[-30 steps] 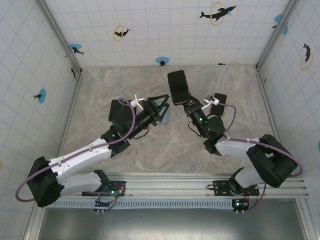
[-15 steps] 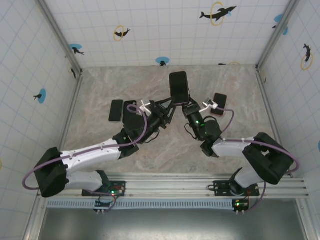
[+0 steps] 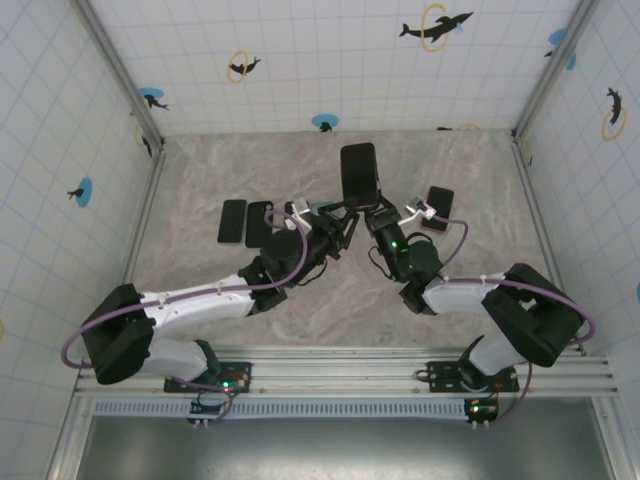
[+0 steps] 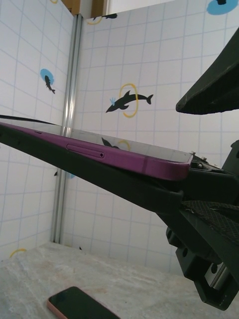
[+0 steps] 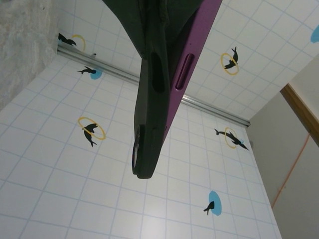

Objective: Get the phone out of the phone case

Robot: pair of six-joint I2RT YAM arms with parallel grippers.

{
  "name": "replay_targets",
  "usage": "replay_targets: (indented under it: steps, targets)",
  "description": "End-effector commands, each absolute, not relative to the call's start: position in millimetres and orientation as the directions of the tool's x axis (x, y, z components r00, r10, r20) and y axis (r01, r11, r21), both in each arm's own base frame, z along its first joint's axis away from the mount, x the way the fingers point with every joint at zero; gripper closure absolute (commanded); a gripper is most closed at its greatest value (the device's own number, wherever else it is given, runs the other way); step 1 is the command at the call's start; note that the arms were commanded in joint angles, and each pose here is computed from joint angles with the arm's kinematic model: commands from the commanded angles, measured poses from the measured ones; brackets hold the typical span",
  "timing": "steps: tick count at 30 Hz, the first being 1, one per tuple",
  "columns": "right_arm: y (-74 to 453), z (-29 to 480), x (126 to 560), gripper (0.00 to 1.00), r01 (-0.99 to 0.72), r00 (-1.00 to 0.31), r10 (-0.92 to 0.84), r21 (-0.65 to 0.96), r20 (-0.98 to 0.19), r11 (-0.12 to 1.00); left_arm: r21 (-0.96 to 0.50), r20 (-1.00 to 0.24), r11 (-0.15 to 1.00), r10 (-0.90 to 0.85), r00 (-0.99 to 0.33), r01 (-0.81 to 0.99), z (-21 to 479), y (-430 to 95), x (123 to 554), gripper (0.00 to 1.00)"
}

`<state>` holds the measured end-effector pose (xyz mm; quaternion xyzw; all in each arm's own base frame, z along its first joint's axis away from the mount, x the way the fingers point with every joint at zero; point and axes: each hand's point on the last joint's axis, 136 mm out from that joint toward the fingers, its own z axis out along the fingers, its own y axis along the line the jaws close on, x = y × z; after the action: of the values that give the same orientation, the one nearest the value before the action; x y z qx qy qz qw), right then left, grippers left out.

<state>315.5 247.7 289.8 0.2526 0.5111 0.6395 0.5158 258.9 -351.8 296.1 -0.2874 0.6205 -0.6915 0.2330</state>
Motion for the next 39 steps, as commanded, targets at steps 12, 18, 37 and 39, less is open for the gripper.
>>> replay_targets:
  steps: [12, 18, 37, 39]
  targets:
    - [234.4, 326.2, 307.5, 1.00, -0.521, -0.291, 0.938, 0.853, -0.189, 0.010, -0.978, 0.140, -0.207, -0.619, -0.772, -0.012, 330.3, -366.4, 250.2, 0.60]
    - [233.7, 327.7, 307.1, 1.00, -0.527, -0.296, 0.936, 0.850, -0.190, 0.006, -0.980, 0.117, -0.196, -0.624, -0.772, 0.010, 337.0, -364.9, 249.5, 0.61]
    - [241.5, 349.0, 290.1, 1.00, -0.577, -0.323, 0.924, 0.817, -0.203, -0.022, -0.988, 0.128, -0.154, -0.686, -0.716, -0.028, 304.5, -353.8, 268.0, 0.59]
    - [242.0, 351.7, 287.1, 1.00, -0.583, -0.319, 0.924, 0.812, -0.211, -0.016, -0.987, 0.135, -0.154, -0.698, -0.704, -0.037, 299.0, -352.8, 270.9, 0.59]
